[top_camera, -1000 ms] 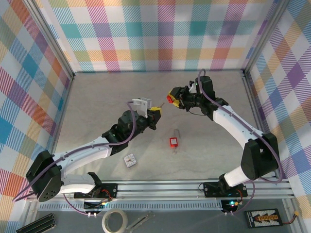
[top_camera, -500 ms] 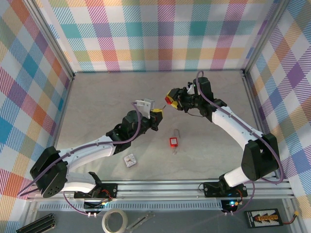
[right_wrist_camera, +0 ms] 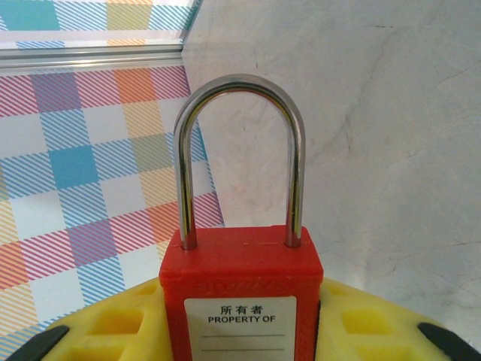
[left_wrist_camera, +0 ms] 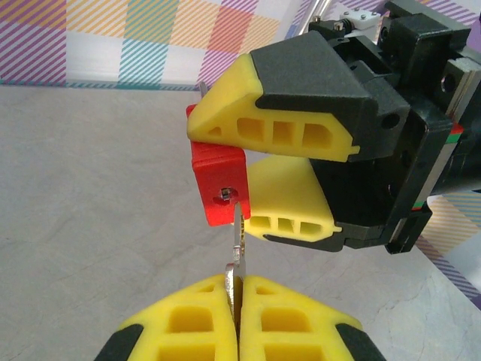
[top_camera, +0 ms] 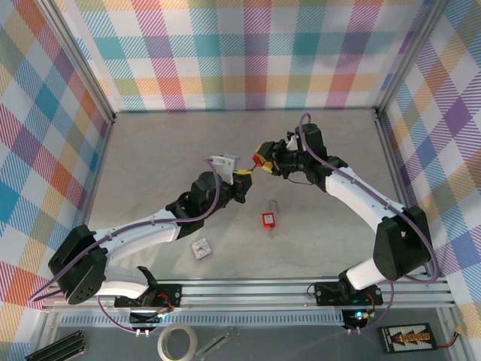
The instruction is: Unlock with the key
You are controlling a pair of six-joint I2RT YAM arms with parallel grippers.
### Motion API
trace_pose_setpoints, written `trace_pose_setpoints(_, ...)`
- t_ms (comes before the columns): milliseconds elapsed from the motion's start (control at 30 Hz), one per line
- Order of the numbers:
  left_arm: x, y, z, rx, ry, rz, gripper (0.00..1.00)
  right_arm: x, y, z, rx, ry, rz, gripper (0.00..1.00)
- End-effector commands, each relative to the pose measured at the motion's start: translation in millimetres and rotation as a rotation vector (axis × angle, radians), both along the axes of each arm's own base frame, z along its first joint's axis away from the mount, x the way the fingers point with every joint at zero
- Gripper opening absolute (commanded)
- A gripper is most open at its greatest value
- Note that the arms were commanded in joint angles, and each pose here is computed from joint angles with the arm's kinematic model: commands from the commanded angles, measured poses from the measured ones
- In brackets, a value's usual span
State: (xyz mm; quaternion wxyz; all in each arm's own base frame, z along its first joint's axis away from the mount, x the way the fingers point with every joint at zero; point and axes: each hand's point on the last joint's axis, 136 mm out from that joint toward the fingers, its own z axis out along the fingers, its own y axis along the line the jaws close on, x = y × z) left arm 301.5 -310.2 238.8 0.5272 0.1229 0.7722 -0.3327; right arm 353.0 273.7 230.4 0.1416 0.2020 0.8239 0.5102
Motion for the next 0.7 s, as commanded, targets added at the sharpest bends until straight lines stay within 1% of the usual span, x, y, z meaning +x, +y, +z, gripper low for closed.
trace_pose_setpoints(0, 5.0, -1.0, 12.3, -0.038, -0.019, 0.020, 0.00, -2.5, 5.0, 19.7, 0.034, -0.068, 0.021, 0.14)
trace_pose_setpoints(267, 9.5, 0.5, 3.2, -0.041, 0.003, 0.036, 0.00, -5.0, 7.1, 19.7, 0.040, -0.073, 0.031, 0.13)
trace_pose_setpoints(467, 13.6, 6.4, 3.2, -0.045, 0.000, 0.060, 0.00, -6.6, 7.0, 15.8, 0.039, -0.071, 0.034, 0.13)
trace_pose_setpoints(667, 13.2, 6.4, 5.2, -0.052, -0.004, 0.053, 0.00, -7.4, 8.2, 14.8, 0.041, -0.070, 0.040, 0.13)
